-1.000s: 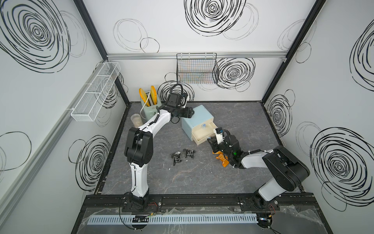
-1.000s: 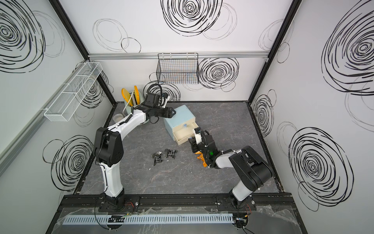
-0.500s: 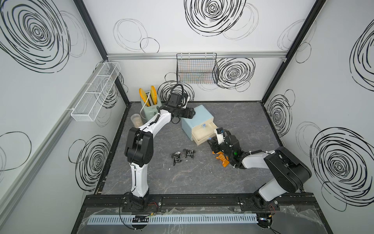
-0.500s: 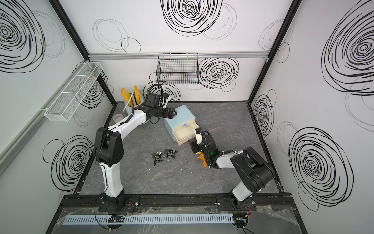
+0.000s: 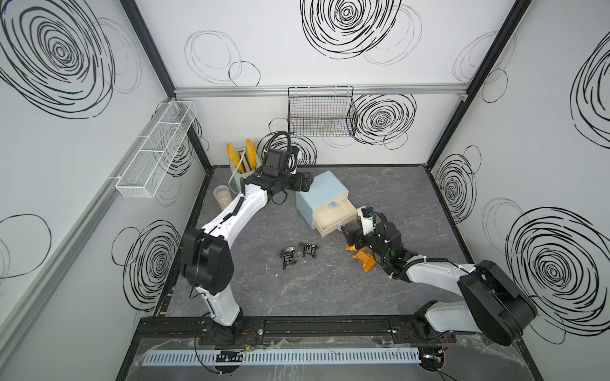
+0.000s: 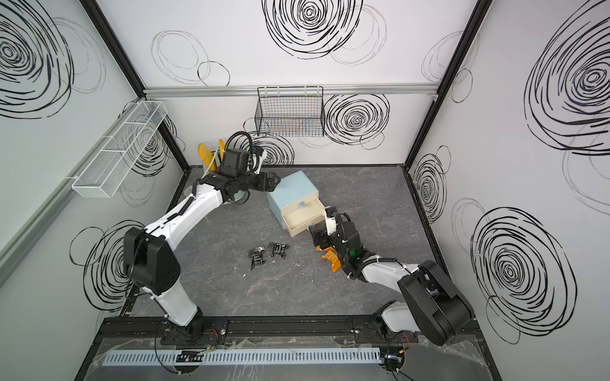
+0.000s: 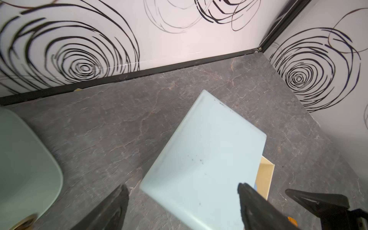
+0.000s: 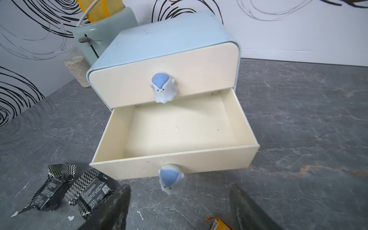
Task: Place the cookies into the drawer by color
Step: Open the drawer in the storage box, then pick up the cookie at the center of the board.
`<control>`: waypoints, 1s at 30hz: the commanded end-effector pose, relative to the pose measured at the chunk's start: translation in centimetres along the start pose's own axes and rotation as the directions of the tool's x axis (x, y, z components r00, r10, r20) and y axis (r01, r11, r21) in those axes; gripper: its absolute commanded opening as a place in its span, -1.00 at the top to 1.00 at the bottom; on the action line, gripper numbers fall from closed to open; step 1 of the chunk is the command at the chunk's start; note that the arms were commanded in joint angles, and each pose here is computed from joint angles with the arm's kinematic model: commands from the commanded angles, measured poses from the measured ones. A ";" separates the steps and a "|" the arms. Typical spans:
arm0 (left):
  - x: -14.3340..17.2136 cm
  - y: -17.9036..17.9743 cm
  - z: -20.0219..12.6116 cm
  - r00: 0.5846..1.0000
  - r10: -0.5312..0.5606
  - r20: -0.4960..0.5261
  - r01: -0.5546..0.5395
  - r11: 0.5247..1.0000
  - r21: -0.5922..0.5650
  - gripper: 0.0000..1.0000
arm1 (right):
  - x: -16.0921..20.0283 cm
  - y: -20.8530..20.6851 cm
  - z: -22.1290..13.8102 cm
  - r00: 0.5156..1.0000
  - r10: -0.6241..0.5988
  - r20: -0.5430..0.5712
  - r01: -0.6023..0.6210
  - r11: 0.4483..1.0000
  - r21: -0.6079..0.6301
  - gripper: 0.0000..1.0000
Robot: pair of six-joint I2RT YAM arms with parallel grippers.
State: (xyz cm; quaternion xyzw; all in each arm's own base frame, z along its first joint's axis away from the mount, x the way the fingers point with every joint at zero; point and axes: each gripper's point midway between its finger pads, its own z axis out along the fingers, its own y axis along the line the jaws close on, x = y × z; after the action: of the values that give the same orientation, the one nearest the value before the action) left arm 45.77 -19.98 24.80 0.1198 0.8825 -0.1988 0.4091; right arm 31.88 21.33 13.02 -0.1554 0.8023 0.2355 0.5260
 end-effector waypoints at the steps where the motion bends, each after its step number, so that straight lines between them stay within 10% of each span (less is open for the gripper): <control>1: 1.2 1.4 -2.4 0.997 -0.062 0.041 0.066 0.992 -0.109 -0.79 | 0.6 -1.1 -1.2 1.000 0.012 -0.023 -0.011 0.999 0.046 -0.60; 17: 15.1 5.3 -7.0 0.957 -0.290 0.030 0.276 0.868 -0.412 -0.73 | -0.1 -4.1 -5.2 0.993 0.115 -0.006 -0.114 0.989 0.089 -0.62; 30: 24.5 3.3 -6.1 0.924 -0.362 -0.120 0.294 0.878 -0.377 -0.74 | 0.1 -5.2 -6.3 0.993 0.121 0.011 -0.121 0.987 0.101 -0.63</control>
State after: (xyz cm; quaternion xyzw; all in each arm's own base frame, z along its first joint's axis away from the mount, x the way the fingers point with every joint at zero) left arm 27.58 -12.66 8.84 -0.0646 0.9511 -0.0675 0.2944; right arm 30.00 13.59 14.46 -0.0771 0.8157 0.2210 0.5290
